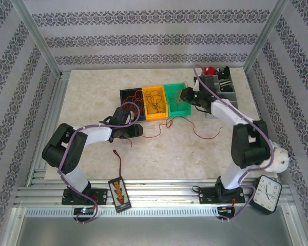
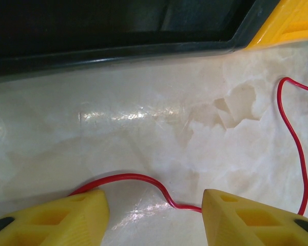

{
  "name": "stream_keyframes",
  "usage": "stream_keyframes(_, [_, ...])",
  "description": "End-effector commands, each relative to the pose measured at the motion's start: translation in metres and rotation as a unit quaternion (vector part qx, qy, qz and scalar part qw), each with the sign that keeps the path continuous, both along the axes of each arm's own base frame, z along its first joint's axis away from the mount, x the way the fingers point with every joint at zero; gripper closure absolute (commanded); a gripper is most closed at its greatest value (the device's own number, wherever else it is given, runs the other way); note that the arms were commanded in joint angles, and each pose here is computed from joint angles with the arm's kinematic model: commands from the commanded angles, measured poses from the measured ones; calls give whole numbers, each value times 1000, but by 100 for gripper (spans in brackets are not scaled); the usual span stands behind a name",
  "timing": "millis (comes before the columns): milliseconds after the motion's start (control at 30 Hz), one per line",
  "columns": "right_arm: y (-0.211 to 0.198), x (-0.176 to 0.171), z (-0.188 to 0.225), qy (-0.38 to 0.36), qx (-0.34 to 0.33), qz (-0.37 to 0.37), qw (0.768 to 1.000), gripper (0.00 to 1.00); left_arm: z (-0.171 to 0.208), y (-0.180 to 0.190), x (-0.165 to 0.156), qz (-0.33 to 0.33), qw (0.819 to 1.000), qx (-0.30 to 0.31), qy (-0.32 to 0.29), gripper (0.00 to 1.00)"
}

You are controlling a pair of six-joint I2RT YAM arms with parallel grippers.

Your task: Untangle the cables

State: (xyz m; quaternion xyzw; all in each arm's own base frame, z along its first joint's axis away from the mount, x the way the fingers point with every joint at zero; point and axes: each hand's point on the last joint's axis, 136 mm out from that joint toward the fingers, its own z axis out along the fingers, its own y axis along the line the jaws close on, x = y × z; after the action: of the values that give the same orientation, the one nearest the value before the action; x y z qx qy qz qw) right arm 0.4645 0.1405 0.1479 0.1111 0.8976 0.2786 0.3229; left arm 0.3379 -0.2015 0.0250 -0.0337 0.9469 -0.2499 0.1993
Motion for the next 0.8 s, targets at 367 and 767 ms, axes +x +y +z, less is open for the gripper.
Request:
stream_keyframes(367, [31, -47, -2, -28, -116, 59, 991, 53, -41, 39, -18, 23, 995, 85, 41, 45])
stream_keyframes(767, [58, -114, -64, 40, -137, 107, 984, 53, -41, 35, -16, 21, 996, 78, 42, 45])
